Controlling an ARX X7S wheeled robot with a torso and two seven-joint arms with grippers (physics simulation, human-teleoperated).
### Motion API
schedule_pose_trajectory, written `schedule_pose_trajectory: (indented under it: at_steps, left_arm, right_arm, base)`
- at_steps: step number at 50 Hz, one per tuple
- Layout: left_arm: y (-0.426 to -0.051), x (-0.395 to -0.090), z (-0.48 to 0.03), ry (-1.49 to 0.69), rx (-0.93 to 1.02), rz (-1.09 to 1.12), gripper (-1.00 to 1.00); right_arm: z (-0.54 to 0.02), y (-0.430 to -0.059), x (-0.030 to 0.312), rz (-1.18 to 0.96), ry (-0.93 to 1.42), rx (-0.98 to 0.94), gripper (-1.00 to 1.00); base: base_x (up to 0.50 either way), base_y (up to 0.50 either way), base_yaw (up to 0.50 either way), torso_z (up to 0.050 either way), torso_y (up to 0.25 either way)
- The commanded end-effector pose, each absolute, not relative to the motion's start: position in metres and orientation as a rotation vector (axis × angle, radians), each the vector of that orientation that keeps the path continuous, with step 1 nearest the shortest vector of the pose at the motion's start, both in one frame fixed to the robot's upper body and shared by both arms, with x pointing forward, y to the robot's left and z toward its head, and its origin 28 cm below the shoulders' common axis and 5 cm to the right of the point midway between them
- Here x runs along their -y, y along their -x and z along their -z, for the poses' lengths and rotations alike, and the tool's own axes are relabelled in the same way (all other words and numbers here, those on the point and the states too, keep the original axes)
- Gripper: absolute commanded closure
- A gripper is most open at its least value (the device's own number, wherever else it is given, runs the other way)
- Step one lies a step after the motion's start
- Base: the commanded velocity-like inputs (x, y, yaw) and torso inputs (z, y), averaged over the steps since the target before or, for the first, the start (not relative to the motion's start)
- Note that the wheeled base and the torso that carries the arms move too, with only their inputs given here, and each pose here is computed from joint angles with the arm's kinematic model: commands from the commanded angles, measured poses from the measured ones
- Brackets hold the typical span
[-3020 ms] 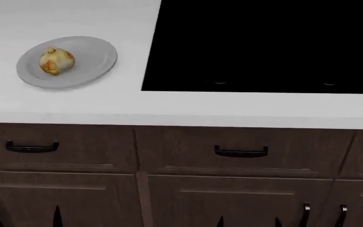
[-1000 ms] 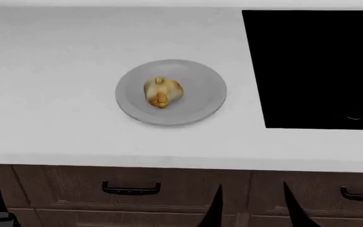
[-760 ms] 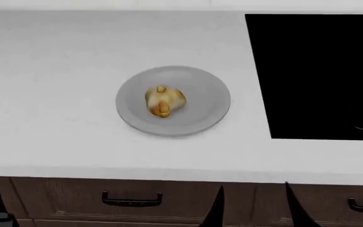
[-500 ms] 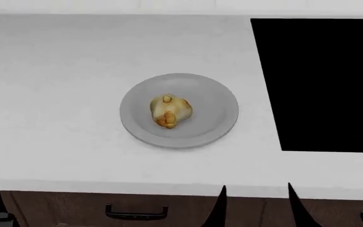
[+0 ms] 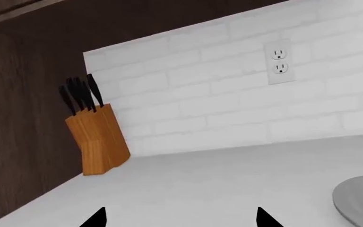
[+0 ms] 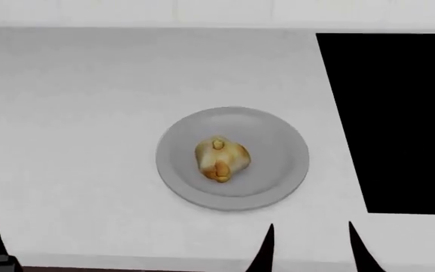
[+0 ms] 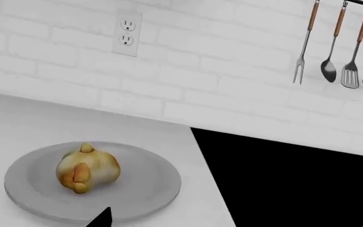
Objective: Pick the ginger from the plate and place it in the pan.
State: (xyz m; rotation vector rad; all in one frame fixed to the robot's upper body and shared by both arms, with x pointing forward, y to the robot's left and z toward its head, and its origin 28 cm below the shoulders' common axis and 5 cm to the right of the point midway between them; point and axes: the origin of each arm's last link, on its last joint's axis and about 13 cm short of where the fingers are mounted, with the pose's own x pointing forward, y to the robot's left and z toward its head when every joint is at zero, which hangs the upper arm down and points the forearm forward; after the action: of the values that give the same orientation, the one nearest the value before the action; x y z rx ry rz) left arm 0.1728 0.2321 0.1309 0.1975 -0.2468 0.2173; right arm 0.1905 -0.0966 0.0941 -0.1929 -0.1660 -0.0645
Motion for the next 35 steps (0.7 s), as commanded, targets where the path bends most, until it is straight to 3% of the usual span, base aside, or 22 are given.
schedule_pose_trajectory:
  at_steps: [1,35]
  left_arm:
    - [-0.172,-0.232,-0.131,-0.202,0.252,-0.225,-1.0]
    - [-0.167,-0.232,-0.137,-0.208,0.267,-0.219,-1.0]
  right_arm:
    - [-0.094,-0.189,0.098,0.066,0.189,0.168,-1.0]
    - [-0.107,-0.18,0.095,0.053,0.208,0.217,-1.0]
  base:
    - [0.19,0.07,0.0,0.0,0.0]
    - [0.19,0.06,0.0,0.0,0.0]
